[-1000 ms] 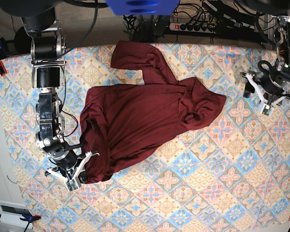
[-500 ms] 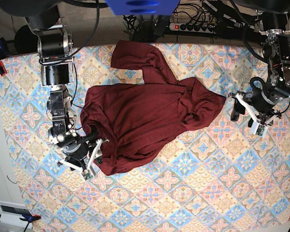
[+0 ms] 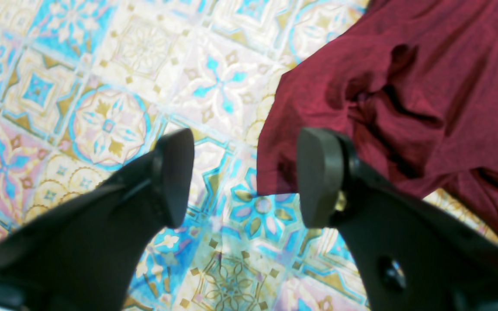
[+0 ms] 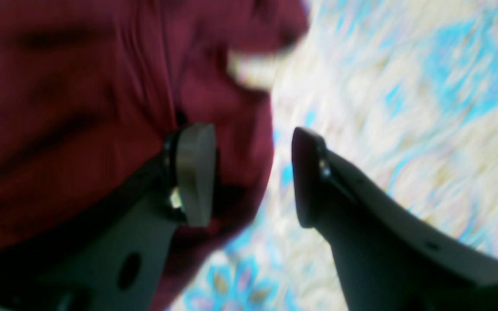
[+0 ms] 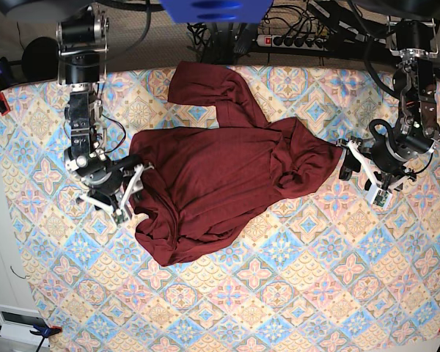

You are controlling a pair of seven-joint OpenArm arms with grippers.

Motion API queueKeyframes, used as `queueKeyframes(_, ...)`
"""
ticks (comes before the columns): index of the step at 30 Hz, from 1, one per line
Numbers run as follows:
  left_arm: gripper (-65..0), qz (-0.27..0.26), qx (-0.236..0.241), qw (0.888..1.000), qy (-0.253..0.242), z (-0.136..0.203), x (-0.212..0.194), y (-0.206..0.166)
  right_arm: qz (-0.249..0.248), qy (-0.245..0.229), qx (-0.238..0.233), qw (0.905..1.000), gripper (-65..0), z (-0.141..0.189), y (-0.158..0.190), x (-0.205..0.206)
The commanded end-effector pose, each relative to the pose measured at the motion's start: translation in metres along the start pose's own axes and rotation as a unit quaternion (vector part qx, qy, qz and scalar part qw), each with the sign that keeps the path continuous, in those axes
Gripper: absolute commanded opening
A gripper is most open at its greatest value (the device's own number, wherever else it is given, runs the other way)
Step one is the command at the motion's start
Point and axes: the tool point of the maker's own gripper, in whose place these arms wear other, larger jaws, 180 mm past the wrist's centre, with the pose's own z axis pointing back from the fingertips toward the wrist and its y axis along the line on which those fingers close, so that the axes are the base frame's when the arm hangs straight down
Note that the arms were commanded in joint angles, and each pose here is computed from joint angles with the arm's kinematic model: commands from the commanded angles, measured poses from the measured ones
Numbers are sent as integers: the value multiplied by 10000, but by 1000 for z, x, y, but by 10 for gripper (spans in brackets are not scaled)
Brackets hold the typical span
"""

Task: Layout the t-shirt on the table in an organized manner, then fold the t-shirt properly
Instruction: 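Release the shirt with both grippers and lift them clear, then grasp the shirt with the left gripper and lift it high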

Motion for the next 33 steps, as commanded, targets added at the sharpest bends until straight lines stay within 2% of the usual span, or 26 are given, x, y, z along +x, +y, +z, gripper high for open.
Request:
queueKeyframes(1, -280, -94, 100, 9997, -205, 6, 13, 7, 23, -230, -116, 9997, -371, 4, -11, 15)
queueKeyframes(11, -280, -83, 91, 9998, -170, 5, 10, 7, -146, 238, 15, 9996, -371, -10, -5, -21)
queueKeyframes(20, -280, -83, 91, 9998, -170, 5, 10, 7, -198, 254, 103, 9994, -373, -17, 0, -28)
queueKeyframes(21, -280, -82, 89, 9998, -163, 5, 10, 6, -204, 251, 111, 9994, -383, -17, 1, -28)
queueKeyframes(23, -280, -82, 89, 9998, -163, 5, 10, 6, -210, 241, 107, 9994, -446, -17, 0, -28)
queueKeyframes(27, -280, -68, 68, 9999, -99, 5, 4, 5, -227, 60, 20, 9997, -650, -13, -7, -17)
queueKeyframes(31, -280, -57, 59, 9999, -119, 5, 5, 4, -489, -607, -512, 9956, -644, 17, -46, 8)
queueKeyframes(33, -280, -58, 66, 9998, -158, 5, 8, 4, -444, -893, -676, 9927, -645, 34, -57, 20)
